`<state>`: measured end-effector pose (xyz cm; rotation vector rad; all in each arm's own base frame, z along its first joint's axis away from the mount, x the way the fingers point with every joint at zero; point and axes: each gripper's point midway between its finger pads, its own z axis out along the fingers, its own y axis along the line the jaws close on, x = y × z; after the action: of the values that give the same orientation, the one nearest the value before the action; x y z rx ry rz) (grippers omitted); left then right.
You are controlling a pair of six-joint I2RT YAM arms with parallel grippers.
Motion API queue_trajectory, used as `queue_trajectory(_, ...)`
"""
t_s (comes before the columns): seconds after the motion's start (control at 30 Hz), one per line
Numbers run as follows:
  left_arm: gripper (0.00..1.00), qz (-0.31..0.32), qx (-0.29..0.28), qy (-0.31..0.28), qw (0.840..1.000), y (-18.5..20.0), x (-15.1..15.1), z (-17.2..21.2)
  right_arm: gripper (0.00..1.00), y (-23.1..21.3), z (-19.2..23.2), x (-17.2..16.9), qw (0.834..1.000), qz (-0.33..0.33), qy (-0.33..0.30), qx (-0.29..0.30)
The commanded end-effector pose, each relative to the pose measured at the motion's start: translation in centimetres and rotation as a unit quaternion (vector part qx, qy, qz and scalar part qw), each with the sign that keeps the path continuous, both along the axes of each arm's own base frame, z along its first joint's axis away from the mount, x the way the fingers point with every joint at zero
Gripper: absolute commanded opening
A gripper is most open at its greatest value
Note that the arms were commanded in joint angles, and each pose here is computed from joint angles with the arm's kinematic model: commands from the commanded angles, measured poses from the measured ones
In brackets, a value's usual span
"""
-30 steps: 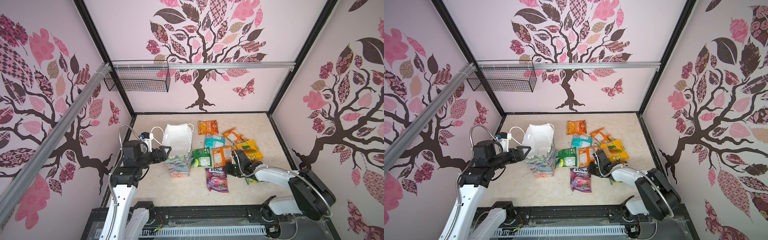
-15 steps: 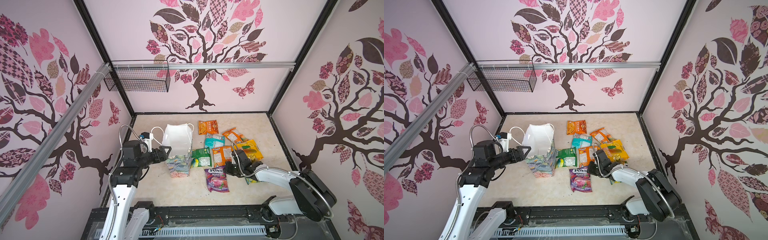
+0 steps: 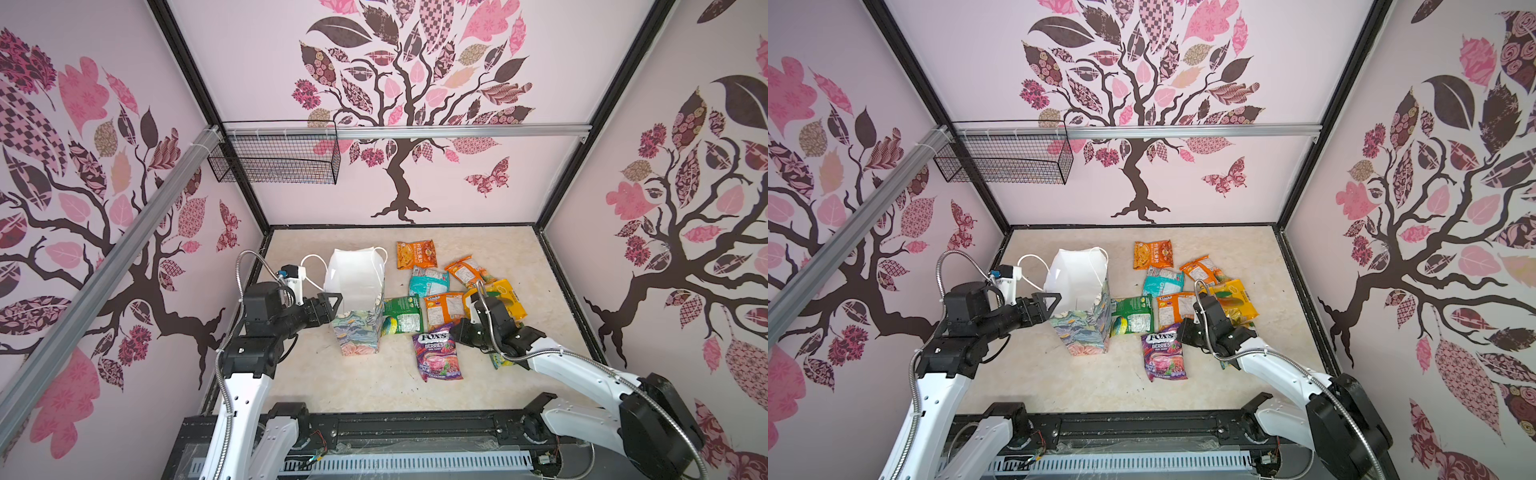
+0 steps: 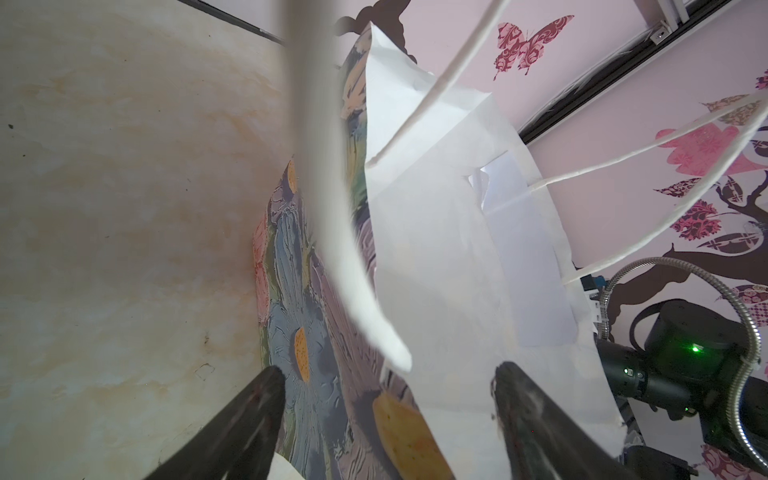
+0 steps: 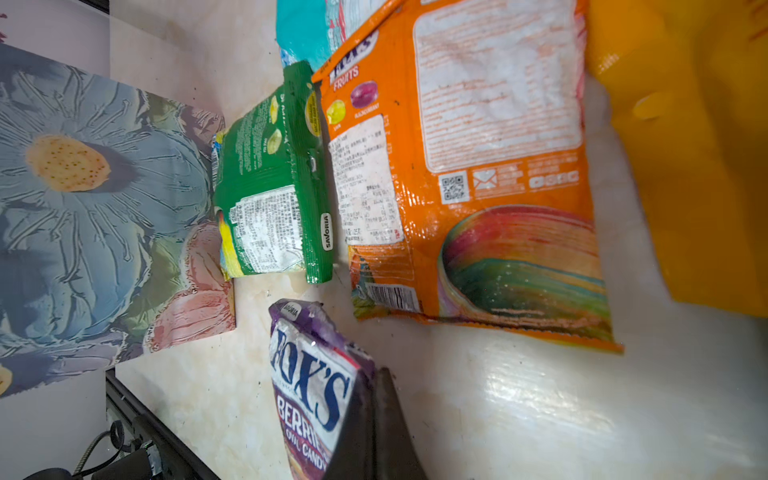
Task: Place the snacks into the paper bag
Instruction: 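Lower the right gripper onto the purple Fox's Berries packet and close it, then lift the purple Fox's packet with the right gripper, raising it high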
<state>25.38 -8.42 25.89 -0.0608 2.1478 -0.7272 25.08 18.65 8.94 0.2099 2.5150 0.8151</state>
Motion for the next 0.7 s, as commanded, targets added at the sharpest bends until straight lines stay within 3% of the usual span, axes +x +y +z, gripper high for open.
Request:
queue_trajectory(0.0,0.83,0.000,0.007,-0.006,1.000,0.1,0.0,-0.5,0.00,0.1,4.3,1.3,0.998,0.000,-0.060,0.006)
queue_trajectory(0.67,0.83,-0.003,0.005,-0.006,1.000,-0.1,0.0,-0.5,0.00,0.6,14.2,3.2,0.986,0.012,-0.167,0.022)
